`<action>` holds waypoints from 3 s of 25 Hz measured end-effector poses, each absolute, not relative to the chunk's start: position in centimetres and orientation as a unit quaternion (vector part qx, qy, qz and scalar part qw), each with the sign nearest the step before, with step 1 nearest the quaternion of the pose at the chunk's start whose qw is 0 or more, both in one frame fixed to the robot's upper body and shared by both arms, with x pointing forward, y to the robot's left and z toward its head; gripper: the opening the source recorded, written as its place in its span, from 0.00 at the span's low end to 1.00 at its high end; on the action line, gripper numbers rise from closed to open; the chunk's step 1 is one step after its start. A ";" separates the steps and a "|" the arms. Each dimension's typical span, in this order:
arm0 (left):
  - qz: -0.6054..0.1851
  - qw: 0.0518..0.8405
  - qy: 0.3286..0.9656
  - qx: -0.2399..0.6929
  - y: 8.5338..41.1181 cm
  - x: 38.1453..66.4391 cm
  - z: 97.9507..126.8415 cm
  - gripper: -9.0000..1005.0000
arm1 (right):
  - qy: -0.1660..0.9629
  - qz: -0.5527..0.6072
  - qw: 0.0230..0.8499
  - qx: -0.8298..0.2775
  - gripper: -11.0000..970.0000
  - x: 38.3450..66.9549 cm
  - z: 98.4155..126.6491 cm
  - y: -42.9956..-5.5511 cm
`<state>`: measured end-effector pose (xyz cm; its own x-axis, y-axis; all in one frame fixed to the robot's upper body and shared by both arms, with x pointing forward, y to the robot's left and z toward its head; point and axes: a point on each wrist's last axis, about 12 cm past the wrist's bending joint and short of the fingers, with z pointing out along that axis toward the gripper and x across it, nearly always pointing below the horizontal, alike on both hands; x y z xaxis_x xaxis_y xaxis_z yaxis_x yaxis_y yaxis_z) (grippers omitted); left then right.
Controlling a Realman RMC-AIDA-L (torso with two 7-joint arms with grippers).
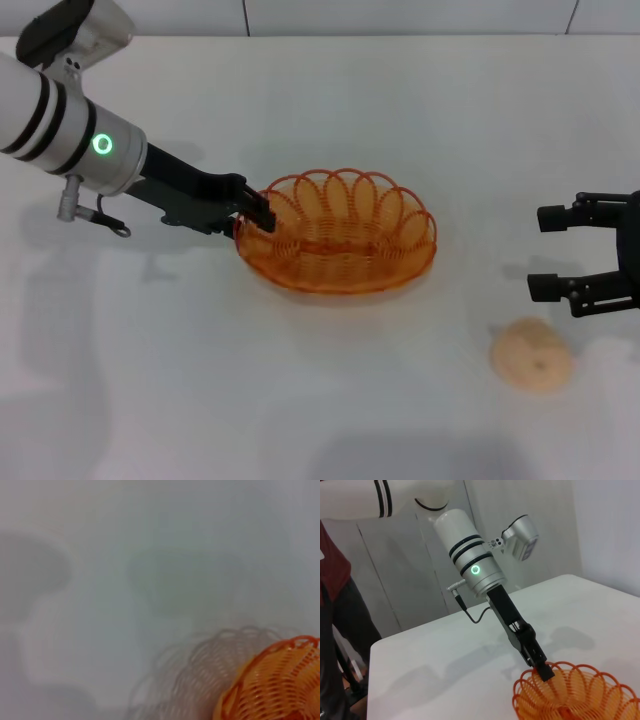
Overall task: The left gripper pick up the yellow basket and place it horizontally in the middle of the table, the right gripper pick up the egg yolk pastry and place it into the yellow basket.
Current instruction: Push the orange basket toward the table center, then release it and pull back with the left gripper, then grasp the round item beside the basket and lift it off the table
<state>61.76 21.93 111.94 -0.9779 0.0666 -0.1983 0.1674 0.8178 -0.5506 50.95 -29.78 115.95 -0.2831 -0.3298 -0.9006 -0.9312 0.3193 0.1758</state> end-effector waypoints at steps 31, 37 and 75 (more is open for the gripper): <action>-0.339 0.224 0.906 0.119 25.0 62.6 115.8 0.88 | 0.712 0.383 0.397 -0.435 0.90 50.9 115.5 -29.9; -0.349 0.278 0.878 0.174 27.2 61.6 116.5 0.88 | 0.714 0.382 0.398 -0.431 0.90 51.0 115.3 -29.9; -0.287 0.174 0.827 0.452 27.7 57.1 117.5 0.88 | 0.781 0.295 0.291 -0.468 0.89 52.1 113.3 -27.8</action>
